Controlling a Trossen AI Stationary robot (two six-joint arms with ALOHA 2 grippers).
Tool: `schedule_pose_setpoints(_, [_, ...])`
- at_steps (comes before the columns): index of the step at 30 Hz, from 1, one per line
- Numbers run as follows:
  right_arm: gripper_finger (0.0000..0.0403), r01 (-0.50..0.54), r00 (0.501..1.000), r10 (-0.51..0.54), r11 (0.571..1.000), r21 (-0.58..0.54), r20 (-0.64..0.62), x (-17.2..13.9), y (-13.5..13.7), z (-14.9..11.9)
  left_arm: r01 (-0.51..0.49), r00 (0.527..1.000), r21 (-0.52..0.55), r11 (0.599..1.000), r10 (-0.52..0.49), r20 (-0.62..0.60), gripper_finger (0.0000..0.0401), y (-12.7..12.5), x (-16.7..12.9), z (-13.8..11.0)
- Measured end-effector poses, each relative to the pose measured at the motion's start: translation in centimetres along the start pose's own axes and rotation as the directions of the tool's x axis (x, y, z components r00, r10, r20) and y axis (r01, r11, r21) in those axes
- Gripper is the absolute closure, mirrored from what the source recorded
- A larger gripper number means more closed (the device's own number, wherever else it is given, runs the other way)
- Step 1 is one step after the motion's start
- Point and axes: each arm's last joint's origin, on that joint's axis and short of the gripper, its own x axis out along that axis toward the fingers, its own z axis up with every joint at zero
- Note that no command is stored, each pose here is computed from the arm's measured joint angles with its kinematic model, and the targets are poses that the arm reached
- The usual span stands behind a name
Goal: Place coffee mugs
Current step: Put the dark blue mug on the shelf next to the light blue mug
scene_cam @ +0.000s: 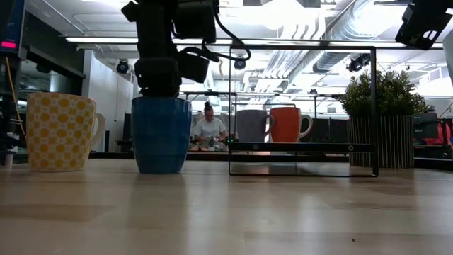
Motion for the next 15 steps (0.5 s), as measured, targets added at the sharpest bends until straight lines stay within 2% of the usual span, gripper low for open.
schedule_pose_setpoints(4, [0.0338,0.0,1.0,0.0,1.0,0.0,0.0,0.0,0.0,0.0,-0.003,1.0,0.041,0.999,0.004,-0.008,0.0394,0.2,-1.1,0.5])
schedule_pose_setpoints(9, [0.0338,0.001,1.0,-0.001,1.0,-0.001,0.0,0.0,0.0,0.0,-0.03,0.997,0.068,0.997,0.025,0.075,0.0396,1.7,-4.7,2.9])
schedule_pose_setpoints(15, [0.0338,0.001,1.0,-0.001,1.0,-0.002,0.0,0.0,0.0,0.0,-0.167,0.968,0.051,0.985,0.153,0.2,0.0396,5.4,-9.8,5.3])
